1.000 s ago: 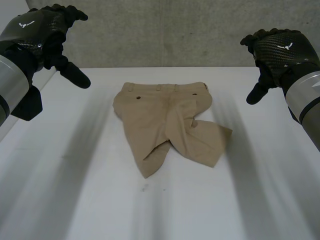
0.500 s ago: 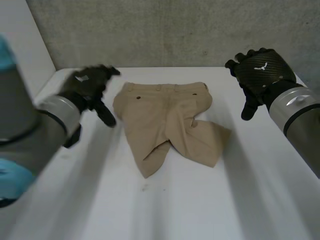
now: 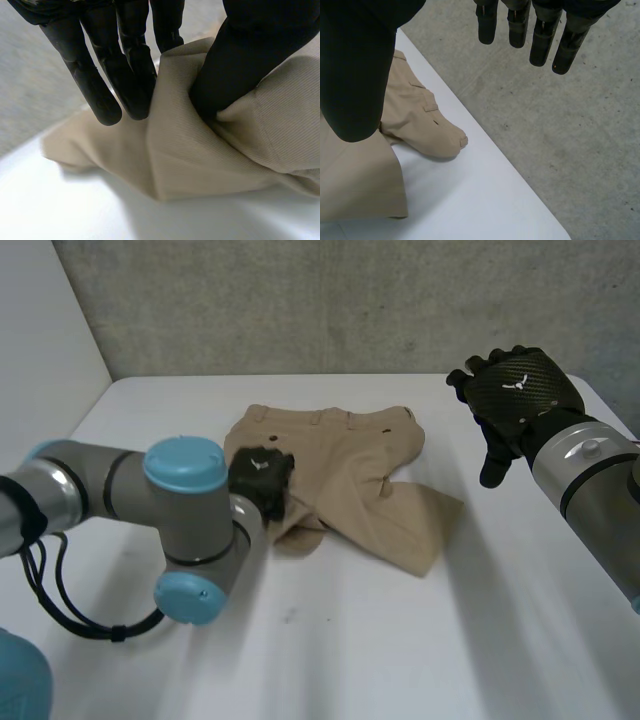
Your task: Fold the shorts.
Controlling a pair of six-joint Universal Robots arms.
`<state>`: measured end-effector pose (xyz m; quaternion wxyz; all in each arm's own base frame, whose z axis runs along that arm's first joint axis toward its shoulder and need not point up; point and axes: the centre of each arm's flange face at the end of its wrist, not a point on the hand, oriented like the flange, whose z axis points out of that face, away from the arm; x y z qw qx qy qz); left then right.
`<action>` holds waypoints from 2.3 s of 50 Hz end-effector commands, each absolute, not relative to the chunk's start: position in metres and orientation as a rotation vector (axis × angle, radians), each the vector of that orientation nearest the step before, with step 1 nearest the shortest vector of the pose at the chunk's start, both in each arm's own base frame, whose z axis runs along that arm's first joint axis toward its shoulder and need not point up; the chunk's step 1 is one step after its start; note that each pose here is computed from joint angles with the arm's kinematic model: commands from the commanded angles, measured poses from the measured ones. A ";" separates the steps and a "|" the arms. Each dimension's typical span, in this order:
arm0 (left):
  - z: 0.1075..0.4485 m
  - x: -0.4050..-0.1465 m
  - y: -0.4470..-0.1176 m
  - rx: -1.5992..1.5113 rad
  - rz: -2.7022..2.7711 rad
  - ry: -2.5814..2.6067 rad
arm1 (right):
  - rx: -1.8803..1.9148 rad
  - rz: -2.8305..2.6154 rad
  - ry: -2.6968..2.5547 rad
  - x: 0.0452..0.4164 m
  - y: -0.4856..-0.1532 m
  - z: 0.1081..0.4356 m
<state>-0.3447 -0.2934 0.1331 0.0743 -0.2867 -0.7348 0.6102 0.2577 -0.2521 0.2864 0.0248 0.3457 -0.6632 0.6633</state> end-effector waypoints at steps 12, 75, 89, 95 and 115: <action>0.419 -0.283 -0.278 -0.225 2.683 -1.315 | 1.067 2.049 -2.051 0.258 -0.254 0.286; 0.247 -0.333 -0.159 -1.071 1.872 -1.518 | 0.799 2.120 -2.040 0.237 -0.275 0.316; 0.266 -0.303 -0.126 -1.245 1.932 -1.487 | 1.126 2.096 -2.211 0.255 -0.307 0.296; 0.281 -0.290 -0.156 -1.134 2.021 -1.607 | 1.210 1.949 -2.352 0.263 -0.322 0.265; 0.215 -0.287 -0.172 -0.506 1.424 -2.316 | 1.578 1.633 -2.333 0.267 -0.338 0.187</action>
